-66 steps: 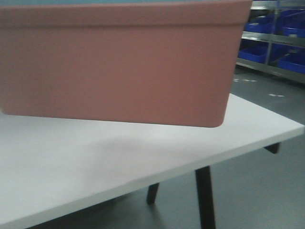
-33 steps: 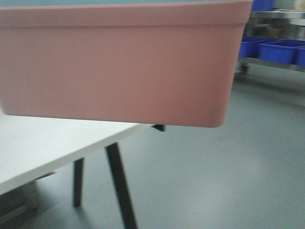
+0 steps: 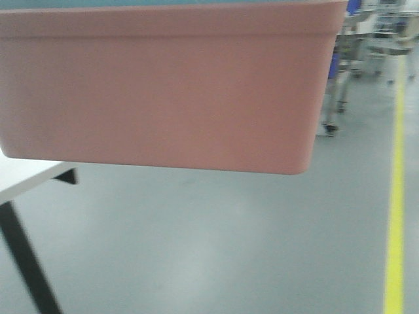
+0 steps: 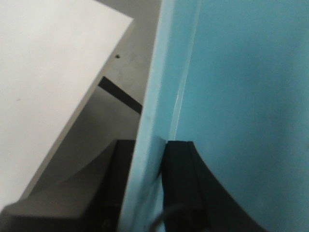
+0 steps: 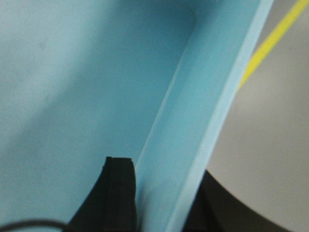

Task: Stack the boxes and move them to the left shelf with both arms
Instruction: 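Hold the stacked bins with both grippers while the base turns away from the table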

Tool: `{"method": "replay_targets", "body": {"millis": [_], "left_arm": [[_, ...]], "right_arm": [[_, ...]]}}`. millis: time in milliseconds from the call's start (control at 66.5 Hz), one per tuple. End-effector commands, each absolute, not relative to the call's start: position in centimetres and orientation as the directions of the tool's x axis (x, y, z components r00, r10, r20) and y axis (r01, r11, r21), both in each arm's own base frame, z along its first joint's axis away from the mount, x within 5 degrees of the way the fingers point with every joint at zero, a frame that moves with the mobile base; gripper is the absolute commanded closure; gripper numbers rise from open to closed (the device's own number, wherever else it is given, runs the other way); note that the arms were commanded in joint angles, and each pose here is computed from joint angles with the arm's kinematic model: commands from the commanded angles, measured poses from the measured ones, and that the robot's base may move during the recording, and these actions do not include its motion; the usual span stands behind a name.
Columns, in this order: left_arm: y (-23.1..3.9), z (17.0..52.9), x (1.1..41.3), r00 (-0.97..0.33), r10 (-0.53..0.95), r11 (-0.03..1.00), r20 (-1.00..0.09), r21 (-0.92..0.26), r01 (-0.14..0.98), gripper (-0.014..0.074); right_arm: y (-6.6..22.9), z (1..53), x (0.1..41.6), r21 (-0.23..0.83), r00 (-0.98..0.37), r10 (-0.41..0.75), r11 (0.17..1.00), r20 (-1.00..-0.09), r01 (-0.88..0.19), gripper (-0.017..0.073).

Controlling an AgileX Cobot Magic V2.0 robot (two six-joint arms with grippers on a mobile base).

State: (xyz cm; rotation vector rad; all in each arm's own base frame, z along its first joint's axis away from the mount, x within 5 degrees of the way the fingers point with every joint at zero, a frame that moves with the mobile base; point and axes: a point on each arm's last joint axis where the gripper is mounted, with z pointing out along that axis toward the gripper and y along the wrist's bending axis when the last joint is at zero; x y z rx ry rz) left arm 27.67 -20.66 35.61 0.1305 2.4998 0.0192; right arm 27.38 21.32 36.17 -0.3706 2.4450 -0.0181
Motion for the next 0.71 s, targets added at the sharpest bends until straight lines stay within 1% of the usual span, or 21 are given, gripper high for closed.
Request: {"method": "replay_targets", "body": {"millis": [0,692], "left_arm": [[-23.33,39.48,26.21,-0.685,0.028,0.948,-0.728,-0.197,0.248,0.0603],[-23.33,39.48,26.21,-0.685,0.028,0.948,-0.728,-0.197,0.248,0.0603]], "right_arm": [[23.58,39.94,26.57,0.094,-0.59,-0.166,0.918,-0.79,-0.384,0.0504],[23.58,39.93,26.57,0.094,-0.591,-0.166,0.919,-0.79,-0.384,0.0504]]}}
